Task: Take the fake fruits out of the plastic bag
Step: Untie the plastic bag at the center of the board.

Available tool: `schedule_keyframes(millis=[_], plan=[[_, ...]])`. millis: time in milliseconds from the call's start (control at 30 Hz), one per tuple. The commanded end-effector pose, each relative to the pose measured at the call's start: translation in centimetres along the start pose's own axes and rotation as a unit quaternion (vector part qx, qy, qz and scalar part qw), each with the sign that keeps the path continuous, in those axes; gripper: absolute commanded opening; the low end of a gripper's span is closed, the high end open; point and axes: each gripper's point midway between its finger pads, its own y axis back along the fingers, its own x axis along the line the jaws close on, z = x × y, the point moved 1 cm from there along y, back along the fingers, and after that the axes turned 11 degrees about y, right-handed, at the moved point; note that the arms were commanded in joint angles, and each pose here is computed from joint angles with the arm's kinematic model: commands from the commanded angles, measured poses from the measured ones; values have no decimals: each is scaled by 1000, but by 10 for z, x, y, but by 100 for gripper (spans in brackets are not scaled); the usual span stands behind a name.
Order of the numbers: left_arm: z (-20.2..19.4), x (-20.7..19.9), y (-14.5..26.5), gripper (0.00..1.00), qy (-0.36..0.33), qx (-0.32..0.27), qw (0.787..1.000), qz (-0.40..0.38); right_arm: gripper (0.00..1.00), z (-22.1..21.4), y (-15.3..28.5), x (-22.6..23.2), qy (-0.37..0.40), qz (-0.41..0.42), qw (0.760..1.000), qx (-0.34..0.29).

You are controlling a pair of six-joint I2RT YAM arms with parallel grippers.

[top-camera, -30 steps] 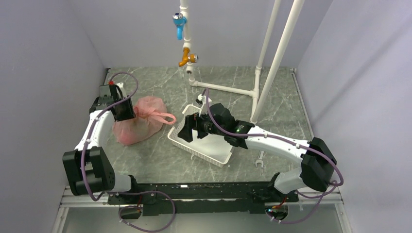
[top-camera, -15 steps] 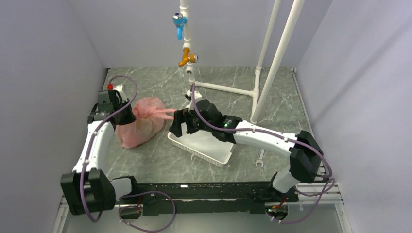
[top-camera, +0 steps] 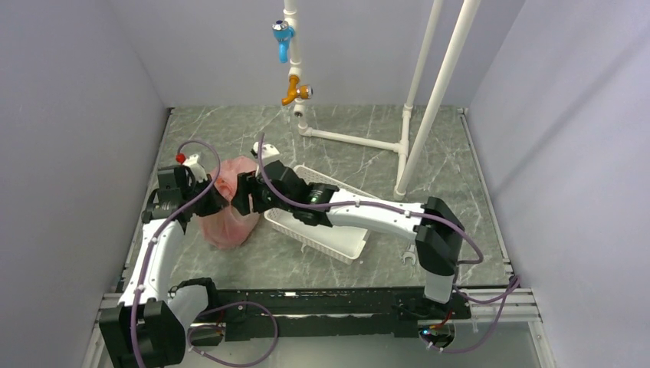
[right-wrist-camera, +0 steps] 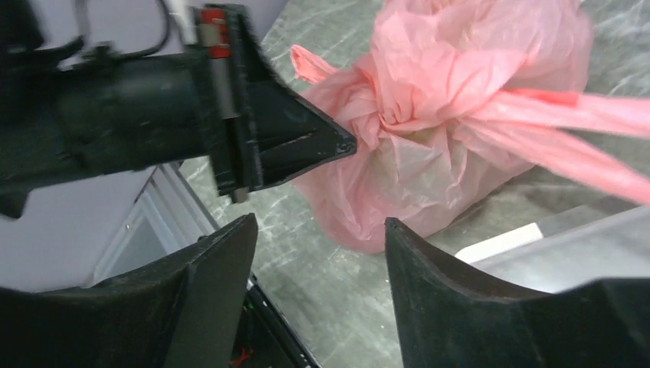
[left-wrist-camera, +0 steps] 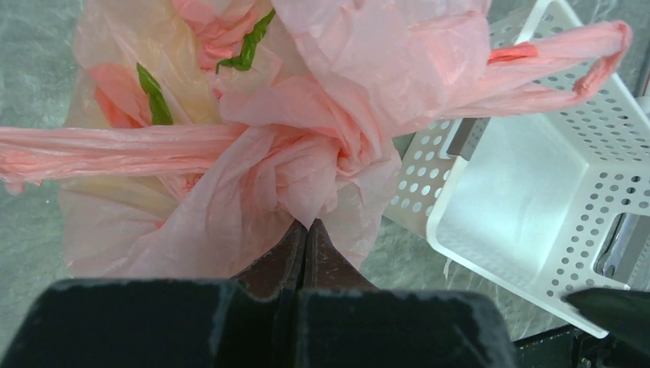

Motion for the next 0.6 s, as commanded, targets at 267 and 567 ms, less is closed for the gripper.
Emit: schedule_keyframes(millis=[267,567], plan=[[16,-23,13,0,-34,-45,997,-51,59,25,-35,-27,-56,-11,997,-43],[13,-30,13,0,-37,-43,995,-77,61,28,-72,-33,-29,1,999,-24]])
